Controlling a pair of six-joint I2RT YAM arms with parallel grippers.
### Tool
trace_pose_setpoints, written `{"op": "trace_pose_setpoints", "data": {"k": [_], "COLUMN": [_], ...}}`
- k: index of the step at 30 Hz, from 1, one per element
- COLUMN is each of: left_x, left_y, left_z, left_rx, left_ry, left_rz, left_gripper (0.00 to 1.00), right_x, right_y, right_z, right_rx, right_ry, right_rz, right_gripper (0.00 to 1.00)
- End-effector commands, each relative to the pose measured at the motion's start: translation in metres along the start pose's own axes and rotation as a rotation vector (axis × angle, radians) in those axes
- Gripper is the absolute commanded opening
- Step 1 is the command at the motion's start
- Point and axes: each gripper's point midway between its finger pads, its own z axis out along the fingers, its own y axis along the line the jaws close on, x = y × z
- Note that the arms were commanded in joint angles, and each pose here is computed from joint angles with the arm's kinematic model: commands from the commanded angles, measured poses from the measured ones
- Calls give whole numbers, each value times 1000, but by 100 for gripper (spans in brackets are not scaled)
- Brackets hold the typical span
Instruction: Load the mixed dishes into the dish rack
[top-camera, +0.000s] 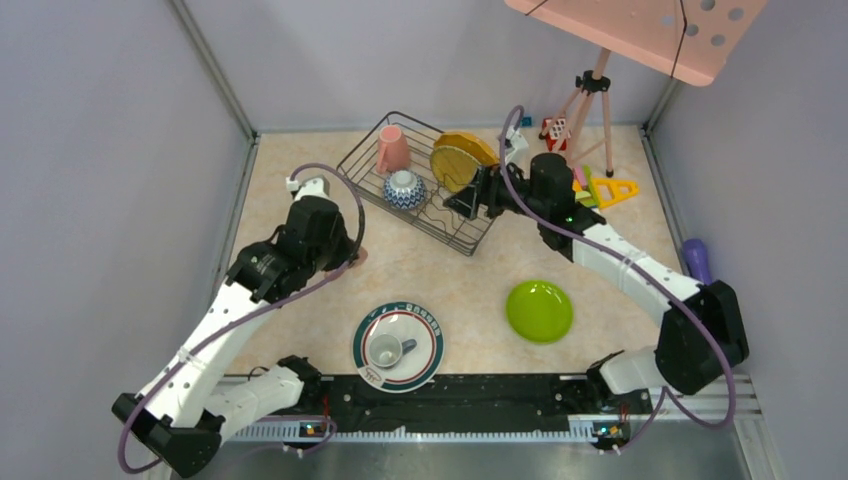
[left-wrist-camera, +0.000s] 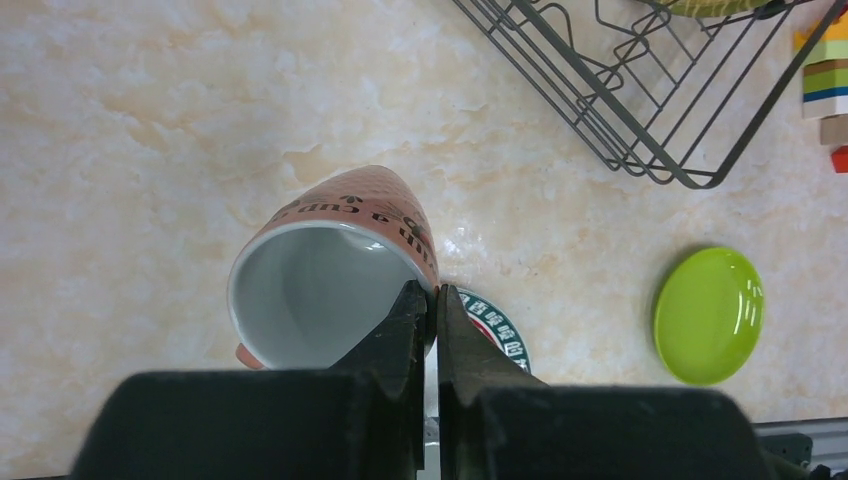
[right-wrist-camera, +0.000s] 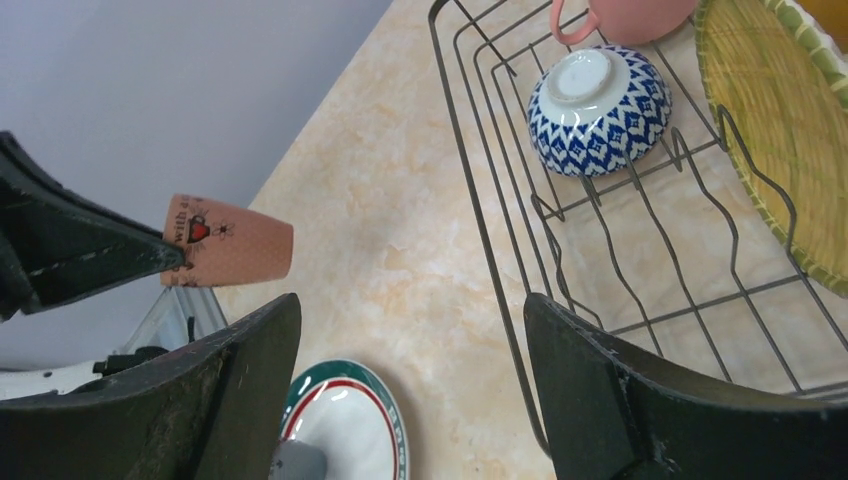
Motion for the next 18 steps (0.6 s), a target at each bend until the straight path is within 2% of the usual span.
{"op": "trace_pose_setpoints", "data": {"k": [1,6,11,18], "left_x": [-26,-18,11,33], "left_y": [-6,23,39,57], "left_z": [4,35,78,119], "left_rx": [-15,-144,-180,-232], "left_ry": [-81,-89,18,124], "left_rz": [4,-11,-50,-72], "left_gripper": [0,0,0,0], "right_x": [-10,30,71,125], "right_y": [5,-28,-50,-24], "right_z": [-28,-48,-74,-83], "right_rx": [43,238,394,290], "right_ry": [-41,57,155,284], "right_rz": [-67,48,151,242], "right_gripper": [81,81,82,79]}}
